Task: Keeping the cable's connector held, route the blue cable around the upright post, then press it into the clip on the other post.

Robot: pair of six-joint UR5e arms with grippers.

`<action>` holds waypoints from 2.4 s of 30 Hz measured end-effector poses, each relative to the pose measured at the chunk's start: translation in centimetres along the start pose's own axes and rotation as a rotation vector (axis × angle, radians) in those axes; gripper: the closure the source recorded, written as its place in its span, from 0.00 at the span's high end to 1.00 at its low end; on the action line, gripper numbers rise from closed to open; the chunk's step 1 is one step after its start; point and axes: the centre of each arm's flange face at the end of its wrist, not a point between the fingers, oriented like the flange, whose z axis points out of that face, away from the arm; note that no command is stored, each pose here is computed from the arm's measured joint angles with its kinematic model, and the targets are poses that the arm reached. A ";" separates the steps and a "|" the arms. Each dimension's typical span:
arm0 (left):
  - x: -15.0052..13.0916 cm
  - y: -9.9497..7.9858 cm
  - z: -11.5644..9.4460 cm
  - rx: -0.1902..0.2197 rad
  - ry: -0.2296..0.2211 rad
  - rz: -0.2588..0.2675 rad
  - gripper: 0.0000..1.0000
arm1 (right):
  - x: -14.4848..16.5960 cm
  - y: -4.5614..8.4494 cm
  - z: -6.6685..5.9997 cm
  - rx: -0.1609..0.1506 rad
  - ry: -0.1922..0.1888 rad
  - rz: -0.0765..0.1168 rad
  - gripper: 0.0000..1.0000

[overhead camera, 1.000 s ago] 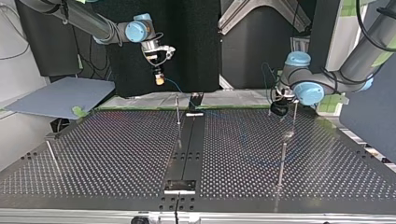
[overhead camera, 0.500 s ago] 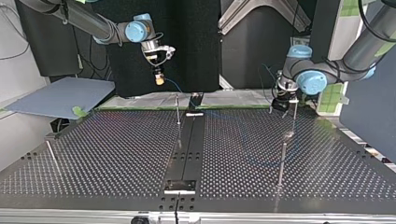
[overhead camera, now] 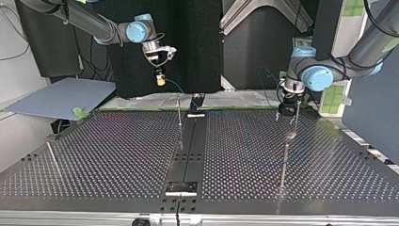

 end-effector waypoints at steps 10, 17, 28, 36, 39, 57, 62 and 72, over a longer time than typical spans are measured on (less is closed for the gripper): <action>-0.3 0.0 -2.1 0.043 -0.070 -0.084 1.00 | 0.0 0.0 0.0 0.001 0.003 0.001 0.00; 0.3 0.7 -2.8 0.073 -0.077 -0.144 1.00 | 0.0 0.0 0.0 0.005 0.003 0.001 0.00; 0.6 -0.7 -4.5 0.168 -0.087 -0.218 1.00 | 0.0 0.0 0.1 0.005 0.005 0.002 0.00; 1.5 -0.4 -6.1 0.212 -0.074 -0.285 1.00 | 0.1 0.0 0.1 0.005 0.006 0.002 0.00; 1.9 -0.1 -6.6 0.223 -0.068 -0.309 1.00 | 0.1 0.0 0.1 0.005 0.006 0.002 0.00; 2.7 1.5 -8.1 0.181 -0.083 -0.345 1.00 | 0.1 -0.1 0.1 0.006 0.006 0.002 0.00; 3.2 2.2 -9.3 0.156 -0.093 -0.311 1.00 | 0.1 -0.1 0.1 0.007 0.008 0.002 0.00; 3.1 0.8 -10.9 0.141 -0.089 -0.231 1.00 | 0.1 -0.2 0.1 0.009 0.010 0.002 0.00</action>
